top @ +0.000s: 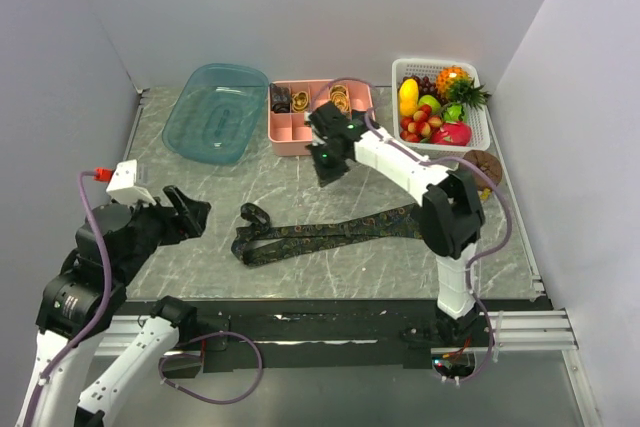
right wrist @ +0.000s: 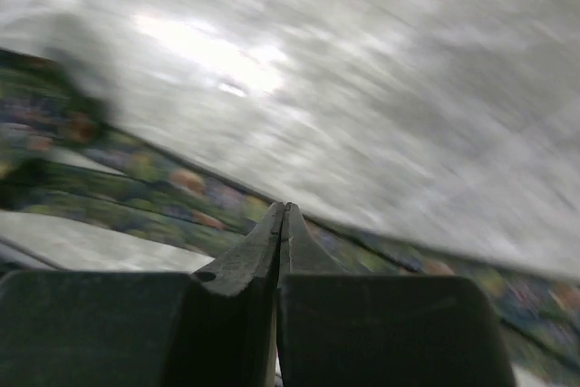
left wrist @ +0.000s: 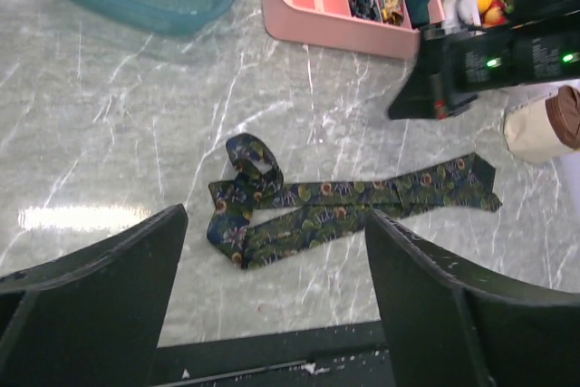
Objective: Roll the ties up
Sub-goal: Flatten out the tie at the center of the board.
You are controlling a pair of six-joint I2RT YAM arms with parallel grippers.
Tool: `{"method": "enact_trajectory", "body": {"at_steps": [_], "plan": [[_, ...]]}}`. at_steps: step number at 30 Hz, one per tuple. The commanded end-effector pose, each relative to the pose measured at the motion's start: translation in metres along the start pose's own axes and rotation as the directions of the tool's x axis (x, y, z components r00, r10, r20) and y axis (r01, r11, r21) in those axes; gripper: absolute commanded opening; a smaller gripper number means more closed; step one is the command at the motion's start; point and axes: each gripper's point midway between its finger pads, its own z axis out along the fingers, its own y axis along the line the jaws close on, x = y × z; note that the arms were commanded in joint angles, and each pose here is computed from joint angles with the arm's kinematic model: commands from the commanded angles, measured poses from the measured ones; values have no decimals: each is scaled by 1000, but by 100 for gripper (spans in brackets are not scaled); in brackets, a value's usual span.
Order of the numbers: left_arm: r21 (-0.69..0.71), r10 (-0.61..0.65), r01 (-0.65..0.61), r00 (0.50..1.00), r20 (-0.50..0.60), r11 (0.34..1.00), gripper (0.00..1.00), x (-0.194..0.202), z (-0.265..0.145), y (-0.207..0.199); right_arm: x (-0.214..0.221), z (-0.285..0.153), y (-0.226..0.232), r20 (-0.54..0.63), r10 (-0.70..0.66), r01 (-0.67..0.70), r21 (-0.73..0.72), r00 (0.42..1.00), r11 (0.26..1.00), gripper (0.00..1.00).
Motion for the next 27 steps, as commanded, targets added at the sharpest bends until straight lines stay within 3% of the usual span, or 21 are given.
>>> {"method": "enact_trajectory", "body": {"at_steps": [1, 3, 4, 7, 10, 15, 21, 27], "plan": [[-16, -20, 20, 1000, 21, 1000, 89, -5, 18, -1, -24, 8, 55, 62, -53, 62, -161, 997, 985, 16], [-8, -26, 26, 999, 26, 1000, 92, -8, 27, -5, -35, 6, 72, 119, -79, 102, -194, 990, 976, 40], [-4, -27, 27, 999, 34, 1000, 95, -10, 29, -6, -38, 5, 82, 141, -98, 126, -208, 985, 970, 66], [3, -32, 31, 997, 75, 1000, 99, -21, 32, -10, -41, 3, 112, 195, -145, 190, -242, 970, 951, 90], [-11, -48, 50, 990, 132, 999, 97, -38, 29, -11, -41, 3, 135, 221, -166, 223, -266, 961, 938, 97], [-114, -105, 131, 972, 209, 985, 96, -64, 25, 1, -29, 11, 171, 222, -224, 280, -264, 949, 923, 99], [-192, -118, 161, 970, 214, 968, 97, -86, 30, 1, -17, 32, 193, 240, -277, 307, -99, 930, 947, 99], [-143, -108, 143, 969, 224, 979, 96, -112, 39, -20, -17, 51, 200, 240, -286, 291, 15, 928, 957, 98]]}}
